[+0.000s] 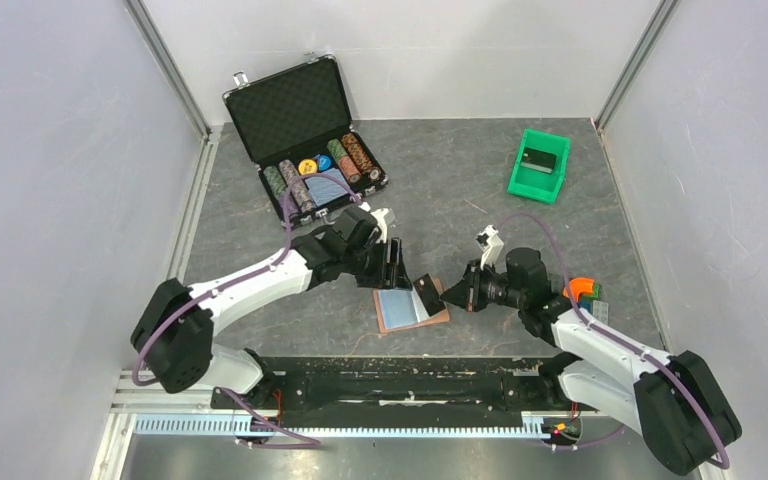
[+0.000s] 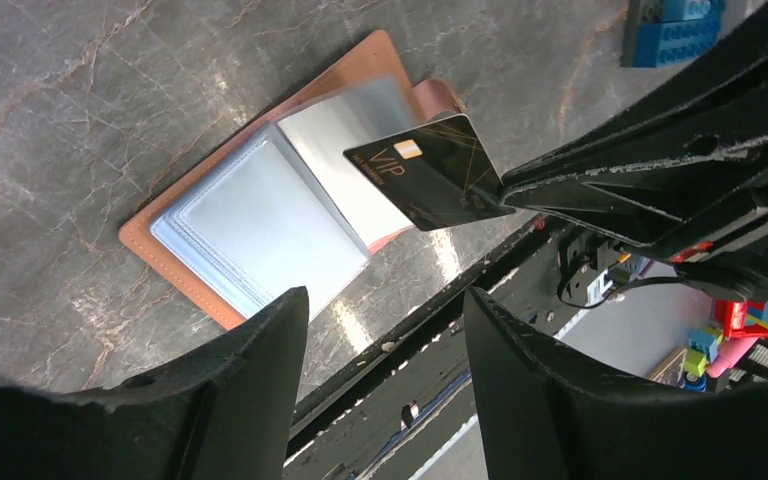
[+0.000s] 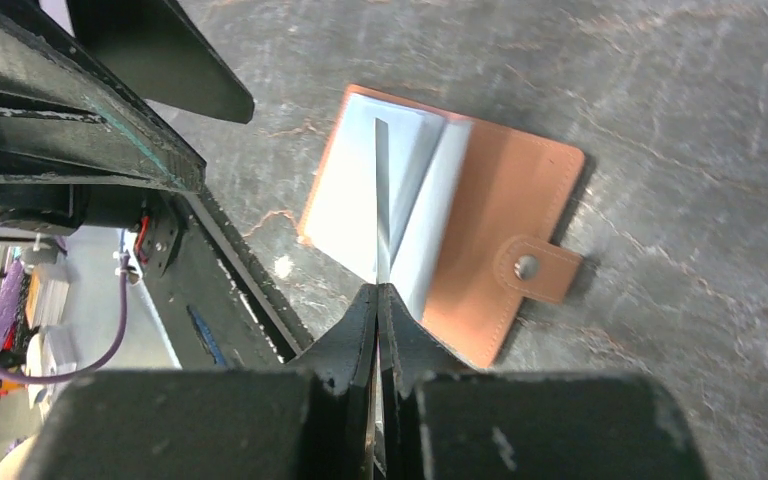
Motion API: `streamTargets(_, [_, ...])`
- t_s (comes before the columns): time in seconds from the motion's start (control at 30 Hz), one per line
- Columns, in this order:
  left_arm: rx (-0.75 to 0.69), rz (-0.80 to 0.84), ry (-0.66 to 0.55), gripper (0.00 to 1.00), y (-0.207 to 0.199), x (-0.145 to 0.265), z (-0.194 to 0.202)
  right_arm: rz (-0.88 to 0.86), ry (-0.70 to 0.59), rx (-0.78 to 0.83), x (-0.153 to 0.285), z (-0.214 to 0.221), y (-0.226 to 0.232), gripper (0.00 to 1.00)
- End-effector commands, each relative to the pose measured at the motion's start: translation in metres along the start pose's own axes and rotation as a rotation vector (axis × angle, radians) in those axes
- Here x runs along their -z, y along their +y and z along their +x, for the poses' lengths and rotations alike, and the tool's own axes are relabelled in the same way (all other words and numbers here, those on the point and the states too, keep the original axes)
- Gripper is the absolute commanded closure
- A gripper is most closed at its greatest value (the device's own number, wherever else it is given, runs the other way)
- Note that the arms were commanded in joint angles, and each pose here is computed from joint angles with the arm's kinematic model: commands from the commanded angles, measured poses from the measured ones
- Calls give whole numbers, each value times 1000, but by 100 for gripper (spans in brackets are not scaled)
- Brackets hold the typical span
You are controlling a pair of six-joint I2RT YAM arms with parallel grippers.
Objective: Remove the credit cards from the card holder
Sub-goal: Remove the credit card from the card holder.
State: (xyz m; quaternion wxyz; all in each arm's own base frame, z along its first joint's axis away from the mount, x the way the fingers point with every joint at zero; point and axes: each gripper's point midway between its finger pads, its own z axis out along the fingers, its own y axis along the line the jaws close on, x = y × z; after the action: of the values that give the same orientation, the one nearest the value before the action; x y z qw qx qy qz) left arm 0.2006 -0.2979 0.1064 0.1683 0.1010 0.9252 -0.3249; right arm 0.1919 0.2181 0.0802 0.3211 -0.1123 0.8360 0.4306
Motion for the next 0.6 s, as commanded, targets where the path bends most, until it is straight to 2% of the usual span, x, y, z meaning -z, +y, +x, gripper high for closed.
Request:
streamTargets(0.0, [-114, 58, -56, 34, -14, 19, -11, -147, -21, 105, 6, -24, 35, 100])
streamTargets(0.37, [-231, 238, -51, 33, -48, 47, -5, -308, 17, 146, 23, -16, 67, 100])
streamTargets(0.57, [-281, 304, 32, 33, -56, 48, 8, -369, 20, 154, 32, -13, 79, 100])
